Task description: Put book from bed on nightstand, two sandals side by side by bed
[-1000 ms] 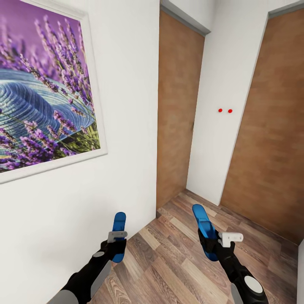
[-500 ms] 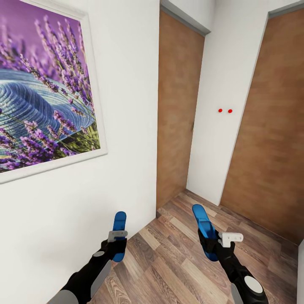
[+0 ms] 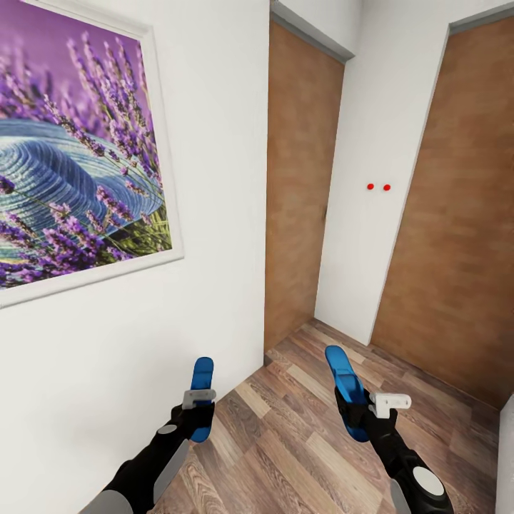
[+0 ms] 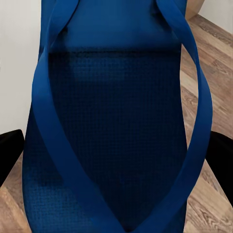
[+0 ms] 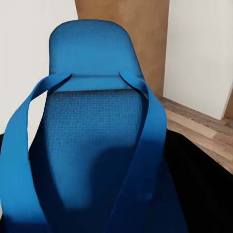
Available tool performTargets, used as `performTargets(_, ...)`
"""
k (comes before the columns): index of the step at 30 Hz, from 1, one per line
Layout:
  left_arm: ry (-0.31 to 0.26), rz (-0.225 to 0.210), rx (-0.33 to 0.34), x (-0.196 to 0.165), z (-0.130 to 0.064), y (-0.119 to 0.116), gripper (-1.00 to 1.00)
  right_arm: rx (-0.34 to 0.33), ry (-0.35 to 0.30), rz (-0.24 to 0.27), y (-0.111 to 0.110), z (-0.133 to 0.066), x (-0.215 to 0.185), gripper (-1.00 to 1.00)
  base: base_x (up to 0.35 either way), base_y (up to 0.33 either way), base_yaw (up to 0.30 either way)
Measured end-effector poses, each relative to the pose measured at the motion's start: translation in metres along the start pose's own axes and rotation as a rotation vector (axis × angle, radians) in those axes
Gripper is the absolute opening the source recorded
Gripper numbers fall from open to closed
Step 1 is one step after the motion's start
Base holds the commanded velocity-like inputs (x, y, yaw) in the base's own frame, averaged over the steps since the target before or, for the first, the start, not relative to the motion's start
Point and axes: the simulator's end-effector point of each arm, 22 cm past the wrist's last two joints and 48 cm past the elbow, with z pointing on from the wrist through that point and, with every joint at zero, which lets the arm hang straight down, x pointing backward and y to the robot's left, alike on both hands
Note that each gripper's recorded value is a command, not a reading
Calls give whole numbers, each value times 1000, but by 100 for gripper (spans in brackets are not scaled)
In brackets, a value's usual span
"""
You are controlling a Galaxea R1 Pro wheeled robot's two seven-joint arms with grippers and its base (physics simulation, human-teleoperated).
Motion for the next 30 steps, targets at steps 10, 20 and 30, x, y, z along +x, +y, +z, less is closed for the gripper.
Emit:
performTargets(10, -1, 17, 2, 1, 0, -3, -100, -1, 0, 0, 0, 0, 0, -100, -17, 0, 0)
performTargets(20, 0, 29, 4, 2, -1, -5, -100, -1, 1, -3, 1, 0, 0, -100, -1, 0, 82)
performTargets(30, -2, 30, 5, 2, -1, -6, -100, 2, 1, -3, 0, 0, 0, -100, -51, 0, 269)
